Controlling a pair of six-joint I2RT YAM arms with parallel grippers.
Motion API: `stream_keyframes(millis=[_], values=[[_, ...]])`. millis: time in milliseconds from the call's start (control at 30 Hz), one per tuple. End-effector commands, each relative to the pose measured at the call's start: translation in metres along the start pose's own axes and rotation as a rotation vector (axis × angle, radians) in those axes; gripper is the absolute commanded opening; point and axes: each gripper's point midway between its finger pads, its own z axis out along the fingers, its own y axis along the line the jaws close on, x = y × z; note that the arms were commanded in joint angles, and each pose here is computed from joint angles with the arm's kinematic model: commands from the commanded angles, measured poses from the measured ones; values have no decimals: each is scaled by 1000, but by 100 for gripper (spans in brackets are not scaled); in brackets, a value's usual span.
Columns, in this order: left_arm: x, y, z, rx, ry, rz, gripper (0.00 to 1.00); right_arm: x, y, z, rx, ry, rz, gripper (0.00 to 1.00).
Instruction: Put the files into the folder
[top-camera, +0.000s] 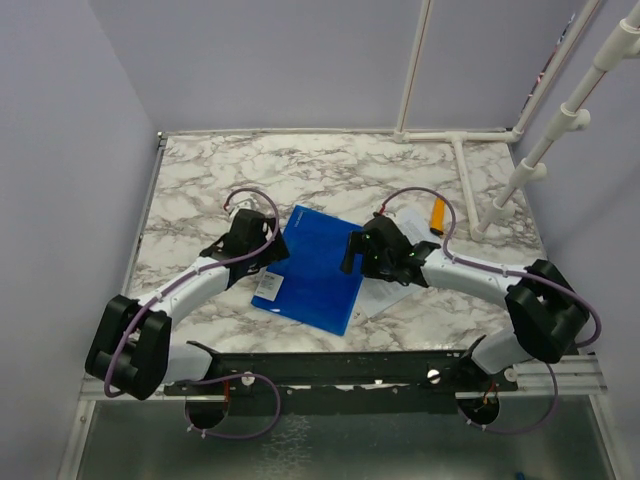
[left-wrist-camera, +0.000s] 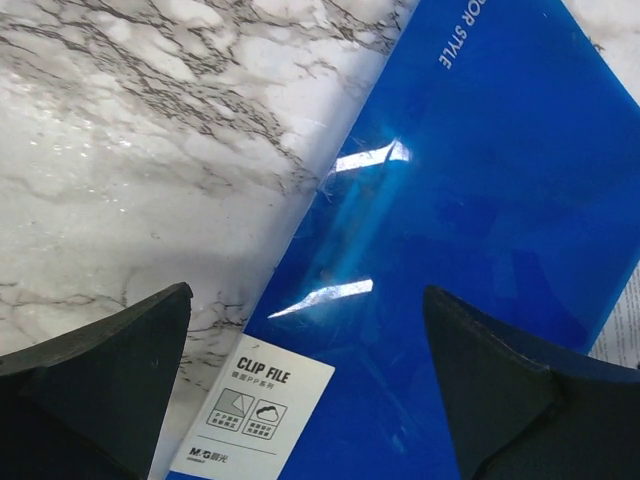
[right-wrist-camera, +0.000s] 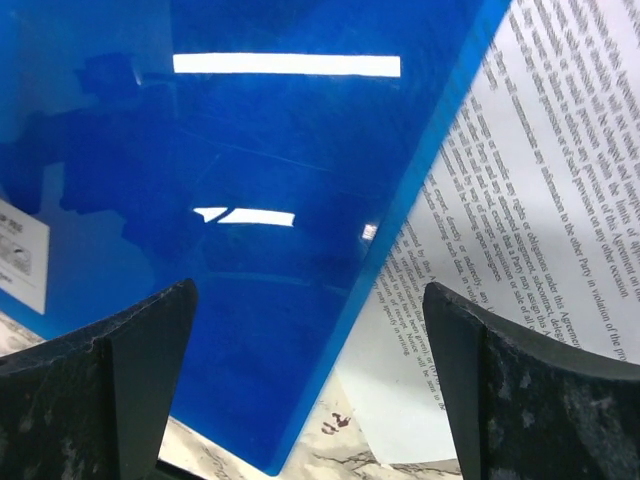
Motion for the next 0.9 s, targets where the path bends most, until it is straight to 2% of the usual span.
stream_keyframes(millis=[0, 400, 867], values=[[9, -15, 5, 89, 35, -33, 99, 20, -3, 15, -1, 49, 75, 100], [42, -18, 4, 169, 135, -32, 99, 54, -7, 32, -31, 145, 151, 100], [74, -45, -16, 307, 219, 0, 98, 57, -21, 22, -2, 114, 169, 100]])
